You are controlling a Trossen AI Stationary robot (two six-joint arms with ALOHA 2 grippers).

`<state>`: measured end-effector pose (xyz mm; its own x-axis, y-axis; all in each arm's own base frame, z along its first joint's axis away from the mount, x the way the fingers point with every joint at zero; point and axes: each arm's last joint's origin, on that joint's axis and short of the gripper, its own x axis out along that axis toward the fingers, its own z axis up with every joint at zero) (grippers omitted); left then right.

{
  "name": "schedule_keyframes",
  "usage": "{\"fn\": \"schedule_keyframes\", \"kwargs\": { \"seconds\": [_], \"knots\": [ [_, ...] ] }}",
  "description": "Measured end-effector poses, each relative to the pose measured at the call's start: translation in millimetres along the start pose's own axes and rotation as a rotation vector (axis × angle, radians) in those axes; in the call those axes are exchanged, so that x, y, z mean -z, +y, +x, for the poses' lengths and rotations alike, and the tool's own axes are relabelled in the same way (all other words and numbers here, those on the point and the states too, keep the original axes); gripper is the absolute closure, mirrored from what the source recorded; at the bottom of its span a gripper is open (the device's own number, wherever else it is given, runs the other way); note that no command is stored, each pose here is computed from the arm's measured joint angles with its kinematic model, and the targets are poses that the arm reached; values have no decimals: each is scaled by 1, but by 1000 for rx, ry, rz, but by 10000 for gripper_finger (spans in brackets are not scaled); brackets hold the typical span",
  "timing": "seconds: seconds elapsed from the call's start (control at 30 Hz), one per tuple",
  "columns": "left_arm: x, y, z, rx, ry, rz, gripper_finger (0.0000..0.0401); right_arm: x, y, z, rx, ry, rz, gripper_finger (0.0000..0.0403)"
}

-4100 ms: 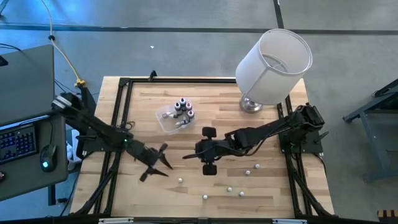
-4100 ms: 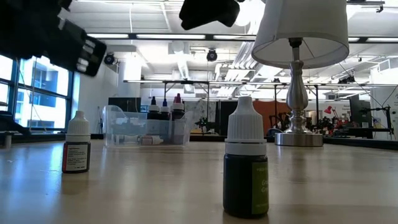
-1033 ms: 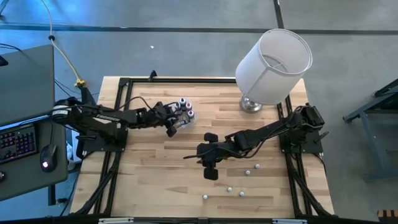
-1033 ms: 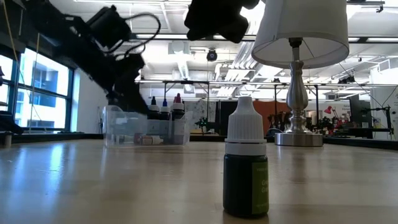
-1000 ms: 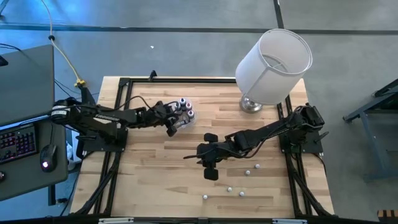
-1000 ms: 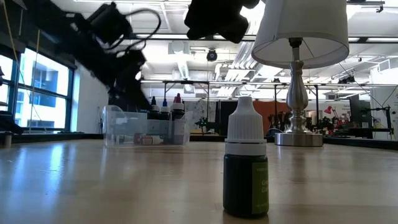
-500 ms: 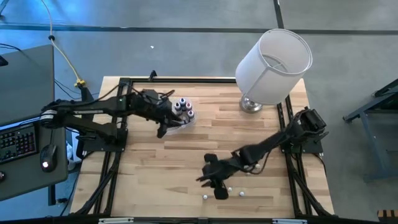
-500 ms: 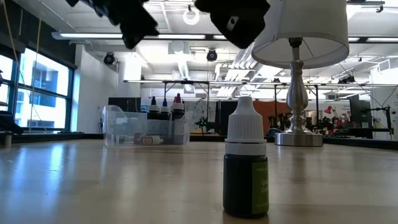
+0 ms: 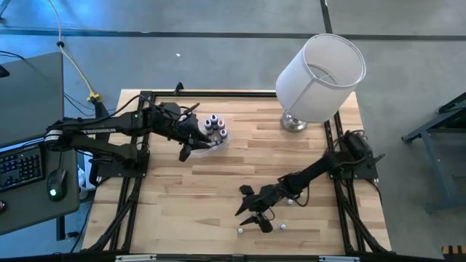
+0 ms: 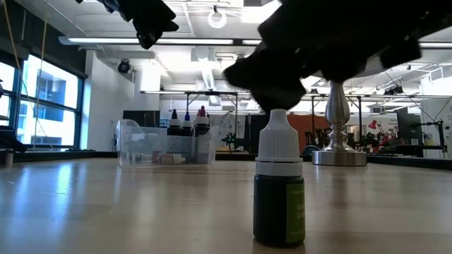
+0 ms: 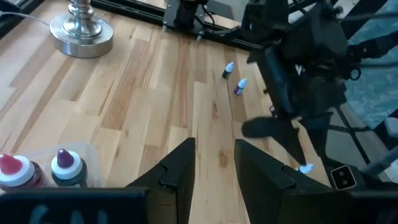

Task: Pick & Place food coloring
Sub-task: Put the small green food coloring bottle into the transparent bin

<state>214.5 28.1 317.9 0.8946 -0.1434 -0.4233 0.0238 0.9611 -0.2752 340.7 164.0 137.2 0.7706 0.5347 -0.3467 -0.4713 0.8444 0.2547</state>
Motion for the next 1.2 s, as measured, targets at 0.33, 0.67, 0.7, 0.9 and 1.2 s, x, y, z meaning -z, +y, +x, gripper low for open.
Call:
{"fn": "schedule_keyframes", "kwargs": {
  "seconds": [0.33, 0.67, 0.7, 0.9, 1.2],
  "knots": [
    [0, 0, 1, 0, 3, -1, 290, 9, -7, 35, -155, 129, 12, 220],
    [2, 1, 1, -3, 16, -6, 290, 24, -17, 40, -114, 231, -49, 243],
    [2, 1, 1, -4, 17, -6, 290, 24, -18, 40, -101, 228, -78, 248],
    [2, 1, 1, -8, 24, -9, 290, 20, -22, 40, -53, 179, -168, 282],
    [2, 2, 1, -49, 17, -8, 290, 11, -47, 35, 49, 128, -207, 290]
  ]
}}
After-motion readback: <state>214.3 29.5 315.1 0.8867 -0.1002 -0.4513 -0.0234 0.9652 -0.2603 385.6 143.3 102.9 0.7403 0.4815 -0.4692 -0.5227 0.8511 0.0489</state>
